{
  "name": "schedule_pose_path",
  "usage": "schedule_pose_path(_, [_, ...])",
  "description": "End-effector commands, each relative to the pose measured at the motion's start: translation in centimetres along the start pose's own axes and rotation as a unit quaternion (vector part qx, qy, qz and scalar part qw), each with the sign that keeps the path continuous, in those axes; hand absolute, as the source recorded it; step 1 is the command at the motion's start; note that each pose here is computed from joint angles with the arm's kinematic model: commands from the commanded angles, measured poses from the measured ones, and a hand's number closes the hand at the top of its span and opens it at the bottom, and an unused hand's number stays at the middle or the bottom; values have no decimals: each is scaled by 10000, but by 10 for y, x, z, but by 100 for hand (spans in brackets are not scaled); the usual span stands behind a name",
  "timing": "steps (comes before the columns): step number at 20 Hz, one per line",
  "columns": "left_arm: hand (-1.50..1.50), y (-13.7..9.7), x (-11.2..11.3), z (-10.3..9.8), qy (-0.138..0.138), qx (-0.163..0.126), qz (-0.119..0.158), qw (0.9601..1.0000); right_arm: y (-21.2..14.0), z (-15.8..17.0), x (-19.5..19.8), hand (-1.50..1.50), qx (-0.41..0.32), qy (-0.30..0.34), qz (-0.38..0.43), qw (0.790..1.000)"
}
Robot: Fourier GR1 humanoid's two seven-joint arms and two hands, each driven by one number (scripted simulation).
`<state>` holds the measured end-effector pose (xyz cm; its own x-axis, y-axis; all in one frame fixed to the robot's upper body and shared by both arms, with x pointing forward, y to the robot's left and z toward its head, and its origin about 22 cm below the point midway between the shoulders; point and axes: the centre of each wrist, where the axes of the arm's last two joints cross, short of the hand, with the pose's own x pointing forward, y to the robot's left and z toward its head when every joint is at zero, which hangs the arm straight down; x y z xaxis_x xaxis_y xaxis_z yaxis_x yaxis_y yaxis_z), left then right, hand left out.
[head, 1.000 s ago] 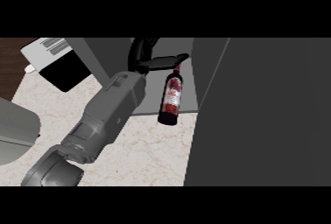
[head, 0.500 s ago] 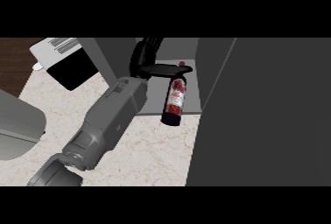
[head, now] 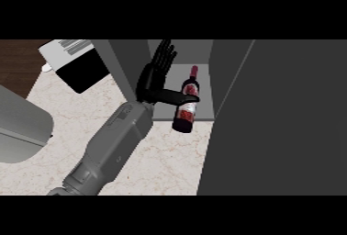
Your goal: Pick up the wine, place it into the cabinet and close the cabinet
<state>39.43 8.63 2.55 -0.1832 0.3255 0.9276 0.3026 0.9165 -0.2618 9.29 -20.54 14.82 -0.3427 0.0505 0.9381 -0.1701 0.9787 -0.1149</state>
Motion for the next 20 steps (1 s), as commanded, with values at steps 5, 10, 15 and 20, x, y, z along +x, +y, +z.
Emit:
schedule_pose_path(5, [-150, -13, -18, 66, 208, 28, 356, 9991, -1, 16, 48, -150, -46, -148, -474, 9988])
schedule_pose_path(10, [-150, -1, -7, 96, 224, 65, 371, 9990, -2, 17, 56, -150, -85, -221, -400, 9989])
schedule_pose_path(15, [-150, 11, 6, 130, 127, 173, 491, 9986, 0, 19, 58, -150, -18, -169, -435, 9989])
schedule_pose_path(20, [-150, 26, 19, 165, 97, 213, 793, 9966, -4, 16, 47, -150, 389, -141, -151, 9990])
